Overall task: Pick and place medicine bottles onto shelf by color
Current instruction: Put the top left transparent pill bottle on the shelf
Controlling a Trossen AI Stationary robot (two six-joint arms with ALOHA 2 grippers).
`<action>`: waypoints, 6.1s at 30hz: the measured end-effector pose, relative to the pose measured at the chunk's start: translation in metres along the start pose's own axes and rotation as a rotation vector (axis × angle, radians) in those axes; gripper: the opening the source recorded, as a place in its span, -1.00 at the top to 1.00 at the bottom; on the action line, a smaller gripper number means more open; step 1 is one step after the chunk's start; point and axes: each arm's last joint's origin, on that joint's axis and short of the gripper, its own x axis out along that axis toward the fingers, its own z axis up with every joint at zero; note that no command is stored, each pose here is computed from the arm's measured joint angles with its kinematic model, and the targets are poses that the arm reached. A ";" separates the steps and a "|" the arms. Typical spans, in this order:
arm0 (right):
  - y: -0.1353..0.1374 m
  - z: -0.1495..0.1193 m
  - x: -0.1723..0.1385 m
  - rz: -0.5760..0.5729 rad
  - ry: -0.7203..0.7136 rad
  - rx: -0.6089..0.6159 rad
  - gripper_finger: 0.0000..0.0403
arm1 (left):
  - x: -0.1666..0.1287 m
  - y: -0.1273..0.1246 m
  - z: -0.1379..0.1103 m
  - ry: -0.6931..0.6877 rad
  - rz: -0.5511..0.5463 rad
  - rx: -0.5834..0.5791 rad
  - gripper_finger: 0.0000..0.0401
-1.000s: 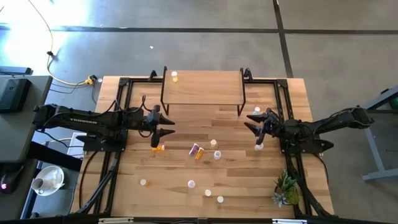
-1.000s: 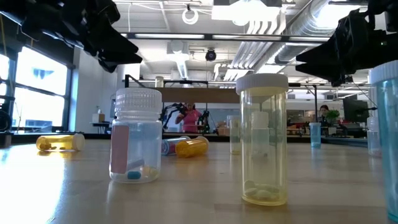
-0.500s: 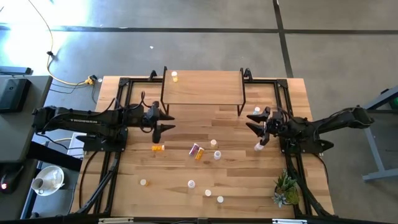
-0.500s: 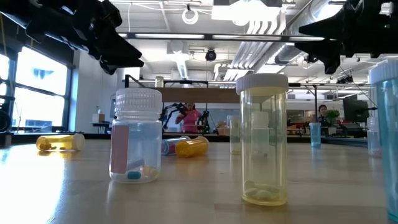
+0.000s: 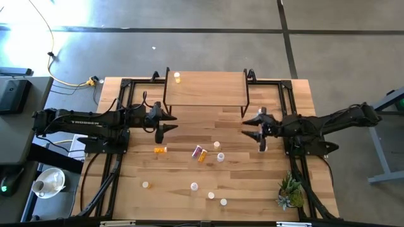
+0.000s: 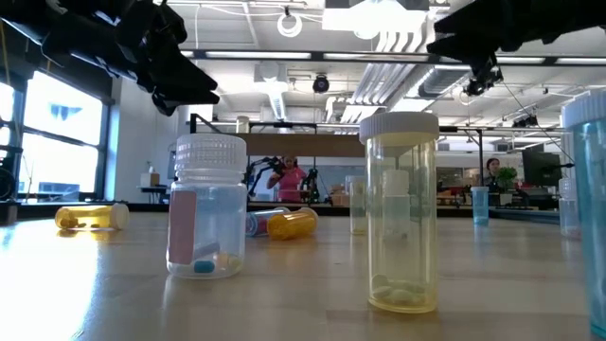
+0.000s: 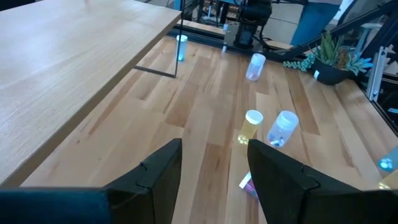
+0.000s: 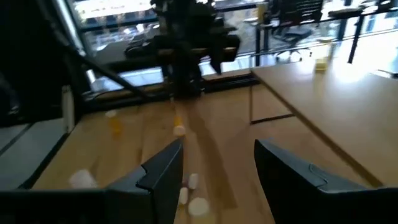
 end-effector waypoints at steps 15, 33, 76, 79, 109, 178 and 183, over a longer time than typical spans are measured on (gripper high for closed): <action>0.027 -0.020 0.055 0.064 0.215 -0.042 0.06 | 0.000 0.000 0.000 0.000 0.000 -0.025 0.14; 0.061 -0.054 0.104 0.137 0.416 -0.134 0.06 | 0.000 0.000 0.000 0.000 0.000 -0.029 0.14; 0.062 -0.097 0.126 0.065 0.567 -0.110 0.10 | 0.000 0.000 0.000 0.000 0.000 -0.044 0.14; 0.062 -0.095 0.126 0.076 0.559 -0.104 0.25 | 0.000 0.000 0.000 0.001 0.000 -0.044 0.14; 0.033 -0.013 0.103 0.027 0.238 0.013 0.42 | 0.000 0.000 0.000 0.004 0.000 -0.017 0.14; -0.196 0.075 0.095 -0.647 0.499 0.125 0.02 | 0.000 0.001 -0.004 0.038 0.009 -0.001 0.14; -0.196 0.087 0.095 -0.646 0.468 0.111 -0.07 | 0.000 0.001 -0.004 0.038 0.009 -0.002 0.14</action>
